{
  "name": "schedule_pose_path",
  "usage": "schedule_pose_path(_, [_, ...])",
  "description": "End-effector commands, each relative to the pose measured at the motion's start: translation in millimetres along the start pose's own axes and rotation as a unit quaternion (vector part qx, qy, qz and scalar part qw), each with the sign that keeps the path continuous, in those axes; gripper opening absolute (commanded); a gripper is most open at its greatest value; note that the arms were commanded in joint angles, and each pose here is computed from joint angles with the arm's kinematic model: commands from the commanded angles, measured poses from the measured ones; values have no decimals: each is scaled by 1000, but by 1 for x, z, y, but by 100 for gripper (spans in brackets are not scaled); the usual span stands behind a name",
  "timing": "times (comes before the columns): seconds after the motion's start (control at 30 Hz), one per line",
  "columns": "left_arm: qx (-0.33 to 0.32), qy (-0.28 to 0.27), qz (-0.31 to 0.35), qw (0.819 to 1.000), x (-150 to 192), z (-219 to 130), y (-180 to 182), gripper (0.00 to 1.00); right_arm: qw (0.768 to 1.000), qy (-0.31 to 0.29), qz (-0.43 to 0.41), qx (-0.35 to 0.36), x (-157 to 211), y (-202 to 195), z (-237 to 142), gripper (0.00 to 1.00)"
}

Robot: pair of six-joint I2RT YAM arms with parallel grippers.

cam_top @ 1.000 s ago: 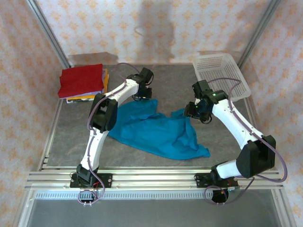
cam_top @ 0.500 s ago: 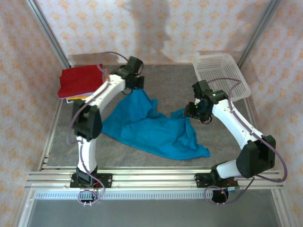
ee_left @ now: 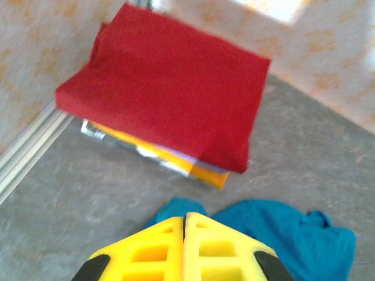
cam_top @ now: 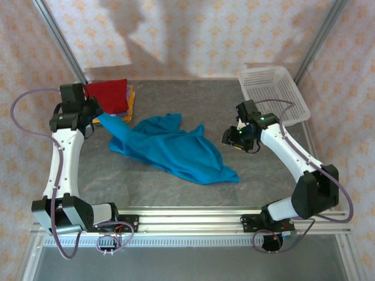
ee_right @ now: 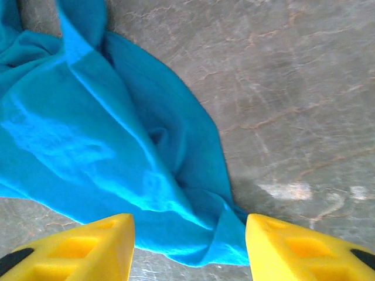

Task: Fold and stack the t-shirts

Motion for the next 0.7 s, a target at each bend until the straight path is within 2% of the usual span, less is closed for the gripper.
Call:
schedule_pose_path(0.0, [26,67,19,997,38,8,-2,0,999,33,-4,-17,-2,13,24,53])
schedule_pose_path(0.1, [35,92,10,995,65,15,-1,0,998,54,-11,-33,-9,30,43,52])
schedule_pose_path(0.23, [35,105,-2,994,84,18,1,0,997,56,-37,-38,-17,60,55,52])
schedule_pose_path(0.37, [38,100,-6,994,89,17,1,0,996,49,-63,-36,-21,87,65,52])
schedule_pose_path(0.5, [36,105,-1,994,89,17,2,0,996,39,-75,-30,-41,103,86,52])
schedule_pose_path(0.67, [39,106,-1,994,88,15,1,0,994,61,-80,-40,-59,126,119,52])
Point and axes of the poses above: each hand's point on the last joint's axis, 136 mm out from that joint toward the fingers, its own z axis out along the fingers, its own y axis along the line the jaws close on, x = y × z, the point moved 7 cm from there along -z, back along the fingers, and after that the axes turned 14 degrees about z, right-handed, at the moved point
